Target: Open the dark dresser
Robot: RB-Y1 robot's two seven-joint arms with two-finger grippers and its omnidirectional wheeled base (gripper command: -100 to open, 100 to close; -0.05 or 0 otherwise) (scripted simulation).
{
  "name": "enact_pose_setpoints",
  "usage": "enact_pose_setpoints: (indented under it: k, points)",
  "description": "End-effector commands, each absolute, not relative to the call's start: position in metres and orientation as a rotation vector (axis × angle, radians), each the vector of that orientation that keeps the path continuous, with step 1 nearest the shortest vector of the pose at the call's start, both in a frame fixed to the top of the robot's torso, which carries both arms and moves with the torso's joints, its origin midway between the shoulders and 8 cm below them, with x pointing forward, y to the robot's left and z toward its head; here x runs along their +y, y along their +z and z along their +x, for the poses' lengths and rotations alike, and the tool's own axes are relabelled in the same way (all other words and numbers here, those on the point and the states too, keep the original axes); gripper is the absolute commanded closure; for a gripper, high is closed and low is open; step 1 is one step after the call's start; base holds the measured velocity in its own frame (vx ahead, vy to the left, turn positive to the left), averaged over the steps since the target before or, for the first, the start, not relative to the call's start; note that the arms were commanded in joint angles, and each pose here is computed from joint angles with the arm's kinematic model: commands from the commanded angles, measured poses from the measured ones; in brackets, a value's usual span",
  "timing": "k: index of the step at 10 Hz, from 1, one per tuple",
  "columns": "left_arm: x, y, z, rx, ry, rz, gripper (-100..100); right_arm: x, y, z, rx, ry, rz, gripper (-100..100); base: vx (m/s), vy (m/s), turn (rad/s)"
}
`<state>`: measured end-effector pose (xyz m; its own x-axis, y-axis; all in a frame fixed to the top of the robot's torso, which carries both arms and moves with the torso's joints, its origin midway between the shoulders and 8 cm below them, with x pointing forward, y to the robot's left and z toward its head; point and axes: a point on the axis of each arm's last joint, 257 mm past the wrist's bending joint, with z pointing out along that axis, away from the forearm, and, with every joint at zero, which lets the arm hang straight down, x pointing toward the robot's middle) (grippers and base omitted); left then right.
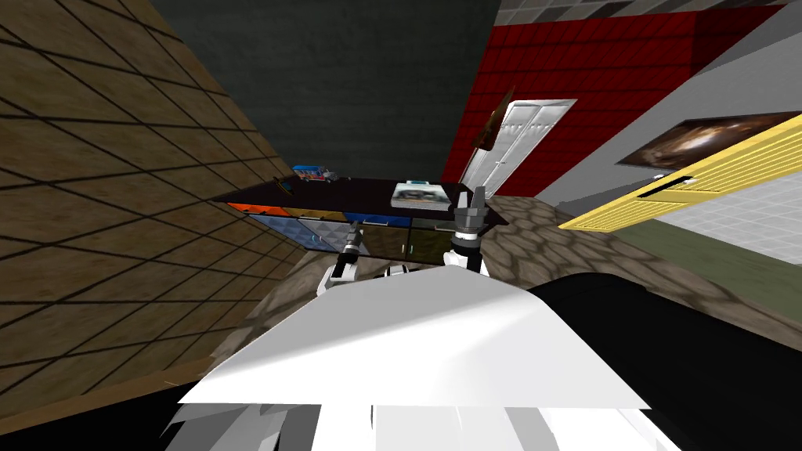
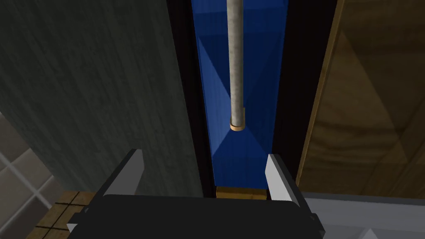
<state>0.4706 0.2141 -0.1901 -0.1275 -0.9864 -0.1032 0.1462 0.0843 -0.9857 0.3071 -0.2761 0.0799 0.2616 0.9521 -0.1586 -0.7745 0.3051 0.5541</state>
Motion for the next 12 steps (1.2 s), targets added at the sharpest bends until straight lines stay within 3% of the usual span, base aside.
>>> enact_pose_setpoints:
  k: [1,4,5,10,11,12]
  points:
    - [0.209,-0.217,0.478,1.330,-1.258,-0.973,-100,-0.276,0.080,0.307,0.516,1.212,0.404,0,0.094,0.047,-0.093]
    - [0.207,-0.222,0.478,1.341,-1.253,-0.972,-100,-0.276,0.080,0.307,0.516,1.212,0.404,0,0.047,0.020,-0.050]
    - [0.207,-0.222,0.478,1.341,-1.253,-0.972,100,-0.276,0.080,0.307,0.515,1.212,0.404,0,0.005,0.002,-0.001]
    - [0.204,-0.218,0.470,1.348,-1.264,-0.967,100,-0.276,0.080,0.307,0.515,1.212,0.404,0,-0.164,0.043,0.028]
    - [0.198,-0.216,0.471,1.346,-1.286,-0.975,-100,-0.276,0.080,0.307,0.516,1.212,0.404,0,0.060,0.019,-0.107]
    - [0.197,-0.215,0.471,1.346,-1.290,-0.977,-100,-0.276,0.080,0.307,0.516,1.212,0.404,0,0.121,0.000,-0.088]
